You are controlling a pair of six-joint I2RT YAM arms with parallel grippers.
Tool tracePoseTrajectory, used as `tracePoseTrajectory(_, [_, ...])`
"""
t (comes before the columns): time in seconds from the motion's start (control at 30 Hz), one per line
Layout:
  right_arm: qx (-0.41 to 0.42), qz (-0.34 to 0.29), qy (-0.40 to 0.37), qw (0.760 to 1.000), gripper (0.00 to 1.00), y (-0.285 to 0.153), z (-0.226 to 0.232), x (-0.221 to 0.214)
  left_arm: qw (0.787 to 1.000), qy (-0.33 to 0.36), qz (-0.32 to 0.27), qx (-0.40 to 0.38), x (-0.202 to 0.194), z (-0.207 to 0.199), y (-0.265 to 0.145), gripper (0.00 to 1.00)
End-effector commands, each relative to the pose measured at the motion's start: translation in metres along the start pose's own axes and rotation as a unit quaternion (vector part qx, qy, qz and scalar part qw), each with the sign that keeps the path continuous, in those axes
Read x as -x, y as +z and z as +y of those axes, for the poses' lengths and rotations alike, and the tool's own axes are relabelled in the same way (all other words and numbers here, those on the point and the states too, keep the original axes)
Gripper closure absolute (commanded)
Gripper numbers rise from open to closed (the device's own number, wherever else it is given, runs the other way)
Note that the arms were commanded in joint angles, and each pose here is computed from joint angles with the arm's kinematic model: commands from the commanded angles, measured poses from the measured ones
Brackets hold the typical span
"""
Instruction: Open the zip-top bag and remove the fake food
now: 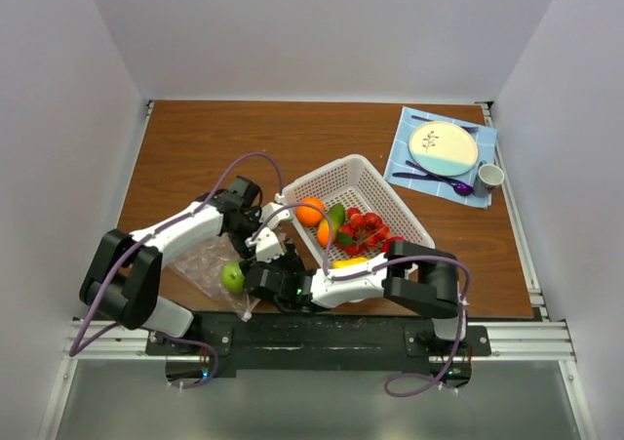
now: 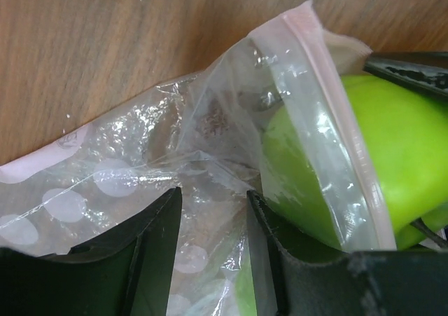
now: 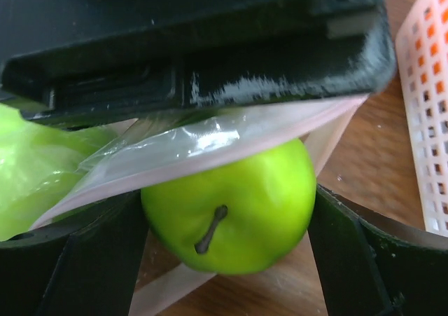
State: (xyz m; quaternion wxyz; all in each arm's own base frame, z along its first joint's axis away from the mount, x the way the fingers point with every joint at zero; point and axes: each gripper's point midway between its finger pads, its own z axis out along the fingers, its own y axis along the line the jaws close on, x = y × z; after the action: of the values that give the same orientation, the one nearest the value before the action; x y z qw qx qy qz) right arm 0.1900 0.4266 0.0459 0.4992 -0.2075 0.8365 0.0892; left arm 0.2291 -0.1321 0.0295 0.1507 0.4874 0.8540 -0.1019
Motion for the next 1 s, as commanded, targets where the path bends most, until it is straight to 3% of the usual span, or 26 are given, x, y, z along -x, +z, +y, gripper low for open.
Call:
tracePoseTrajectory(0.0, [0.020, -0.010, 0.020, 1.000, 0.14, 0.006, 0.020, 0.016, 0.999, 0.025, -0.013, -0.035, -0.001, -0.019, -0.006, 0.53])
tracePoseTrajectory(0.13, [0.022, 0.005, 0.028, 0.999, 0.24, 0.004, 0.016, 0.005, 1.000, 0.023, -0.014, 0.001, -0.003, -0.008, -0.006, 0.55])
tracePoseTrajectory(0.27, [0.023, 0.005, 0.043, 0.999, 0.46, -0.007, 0.007, 0.005, 1.000, 0.012, -0.004, 0.026, -0.010, -0.001, -0.006, 0.55])
tracePoseTrajectory(0.37, [0.034, -0.008, 0.050, 0.998, 0.56, -0.029, 0.001, 0.018, 0.999, -0.011, -0.012, 0.043, -0.010, 0.010, -0.009, 0.56])
tracePoseTrajectory(0.53, [0.064, -0.040, 0.039, 0.996, 0.58, -0.077, 0.004, 0.049, 0.995, -0.074, -0.016, 0.058, -0.022, 0.042, -0.013, 0.58])
tracePoseTrajectory(0.63, [0.066, -0.046, 0.039, 0.996, 0.57, -0.099, -0.008, 0.065, 0.995, -0.078, -0.023, 0.063, -0.022, 0.045, -0.018, 0.59])
tracePoseTrajectory(0.77, [0.007, -0.066, 0.051, 0.996, 0.53, -0.116, -0.052, 0.082, 0.994, -0.078, -0.044, 0.065, -0.011, 0.044, -0.033, 0.58])
tracePoseTrajectory(0.97, [-0.134, -0.031, 0.094, 0.986, 0.50, -0.108, -0.144, 0.071, 0.984, -0.064, -0.126, 0.108, 0.036, 0.050, -0.120, 0.36])
